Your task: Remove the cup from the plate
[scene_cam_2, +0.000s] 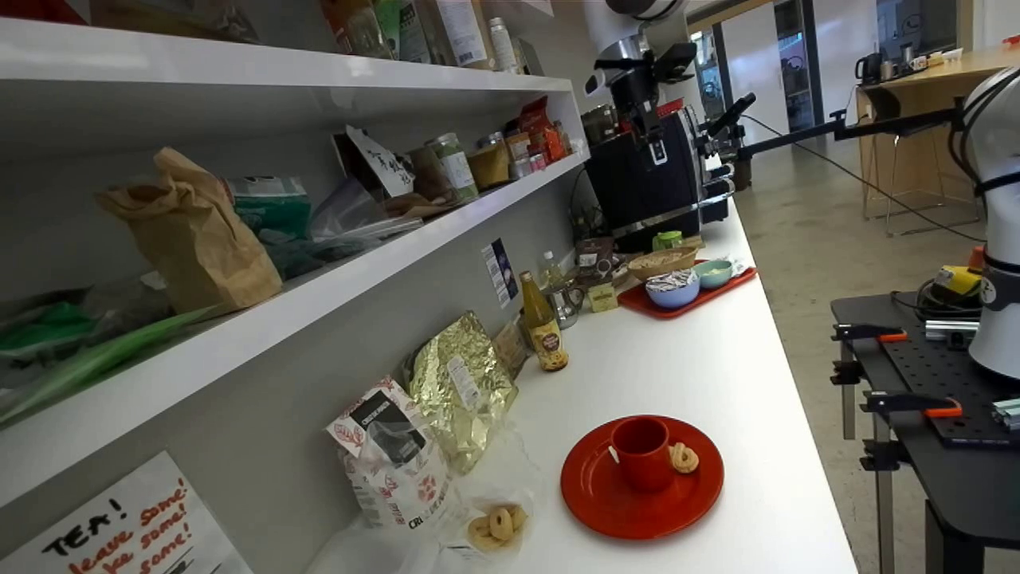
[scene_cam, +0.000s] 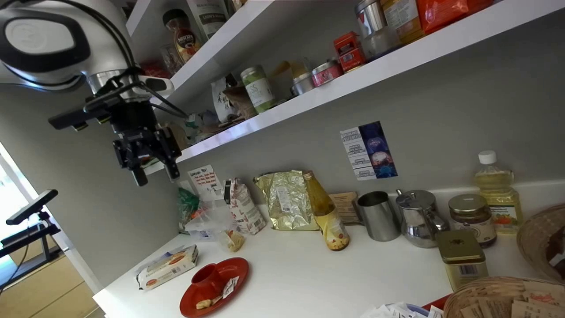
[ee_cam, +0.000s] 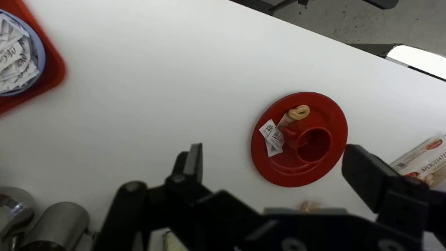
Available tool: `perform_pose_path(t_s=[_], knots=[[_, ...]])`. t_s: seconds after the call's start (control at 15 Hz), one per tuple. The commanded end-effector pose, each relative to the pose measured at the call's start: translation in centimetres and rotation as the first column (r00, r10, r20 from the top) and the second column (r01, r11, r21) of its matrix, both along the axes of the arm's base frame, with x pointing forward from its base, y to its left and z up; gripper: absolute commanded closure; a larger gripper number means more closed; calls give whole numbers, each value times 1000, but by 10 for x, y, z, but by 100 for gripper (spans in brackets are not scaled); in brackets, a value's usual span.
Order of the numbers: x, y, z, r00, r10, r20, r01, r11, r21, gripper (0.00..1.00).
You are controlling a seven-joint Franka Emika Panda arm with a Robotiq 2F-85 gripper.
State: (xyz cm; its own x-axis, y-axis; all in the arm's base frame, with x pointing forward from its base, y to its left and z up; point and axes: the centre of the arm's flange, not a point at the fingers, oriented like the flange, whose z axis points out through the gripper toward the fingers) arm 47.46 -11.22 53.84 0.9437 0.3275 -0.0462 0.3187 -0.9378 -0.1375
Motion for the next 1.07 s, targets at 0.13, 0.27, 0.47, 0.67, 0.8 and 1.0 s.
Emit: perform_pose_path(t_s=[0.13, 0.27, 0.47, 0.67, 0.8, 1.0], knots=[[51, 60, -24, 993, -69, 95, 67, 998, 22, 0], [67, 81, -37, 988, -88, 129, 86, 996, 23, 0], [86, 107, -65, 987, -94, 131, 94, 996, 8, 0], [96, 143, -102, 990, -95, 107, 97, 995, -9, 0], [99, 166, -123, 992, -95, 86, 97, 995, -20, 0], [100, 196, -147, 994, -100, 52, 102, 994, -34, 0]])
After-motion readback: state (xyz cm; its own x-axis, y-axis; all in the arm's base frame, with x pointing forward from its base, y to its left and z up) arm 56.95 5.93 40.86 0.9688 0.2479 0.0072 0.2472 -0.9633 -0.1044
